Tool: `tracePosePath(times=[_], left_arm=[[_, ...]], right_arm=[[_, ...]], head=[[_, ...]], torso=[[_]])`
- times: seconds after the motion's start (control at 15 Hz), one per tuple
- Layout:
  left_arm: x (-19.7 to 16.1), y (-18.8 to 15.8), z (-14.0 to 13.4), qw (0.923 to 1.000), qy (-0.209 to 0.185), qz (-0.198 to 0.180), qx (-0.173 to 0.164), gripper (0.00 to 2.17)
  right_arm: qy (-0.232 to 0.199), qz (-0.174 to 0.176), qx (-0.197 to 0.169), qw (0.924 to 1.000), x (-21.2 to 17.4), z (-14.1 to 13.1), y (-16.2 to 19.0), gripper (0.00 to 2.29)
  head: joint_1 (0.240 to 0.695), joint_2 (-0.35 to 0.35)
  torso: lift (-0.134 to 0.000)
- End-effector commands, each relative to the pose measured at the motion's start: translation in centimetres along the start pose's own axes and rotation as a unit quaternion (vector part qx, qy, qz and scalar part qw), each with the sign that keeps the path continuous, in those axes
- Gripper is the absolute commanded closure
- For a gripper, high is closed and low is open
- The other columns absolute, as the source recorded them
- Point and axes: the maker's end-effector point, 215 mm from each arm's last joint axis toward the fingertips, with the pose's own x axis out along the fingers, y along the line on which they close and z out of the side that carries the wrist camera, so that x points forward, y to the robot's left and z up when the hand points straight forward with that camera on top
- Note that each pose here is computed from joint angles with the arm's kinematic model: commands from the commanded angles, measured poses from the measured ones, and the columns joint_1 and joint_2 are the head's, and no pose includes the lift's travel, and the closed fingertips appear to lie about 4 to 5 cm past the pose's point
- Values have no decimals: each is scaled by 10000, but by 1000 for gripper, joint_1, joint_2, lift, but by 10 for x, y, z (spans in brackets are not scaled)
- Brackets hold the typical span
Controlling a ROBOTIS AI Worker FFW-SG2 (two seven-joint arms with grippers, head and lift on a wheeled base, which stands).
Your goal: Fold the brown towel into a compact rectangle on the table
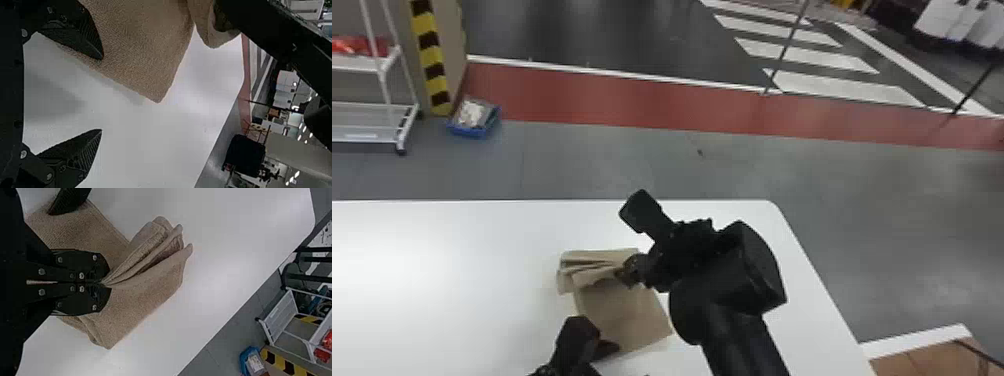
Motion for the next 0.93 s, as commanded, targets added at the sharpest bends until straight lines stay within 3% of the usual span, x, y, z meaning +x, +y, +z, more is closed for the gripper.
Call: tracePosePath(times=[0.0, 0.4, 0.87], left_arm=[[-6, 16, -2, 9998, 50, 139, -142, 242], [-32, 60, 3, 9982, 77, 433, -402, 242], [-35, 63, 2, 9981, 103, 430, -421, 242]], right_arm=[[2, 2, 23, 10000, -1, -3, 2, 1325], [-43, 48, -88, 9999, -11, -9, 7, 1325], [210, 243, -527, 9981, -21, -21, 16, 1325]], head=[[695, -303], [695, -254], [695, -240]], torso=[[0], [0], [0]])
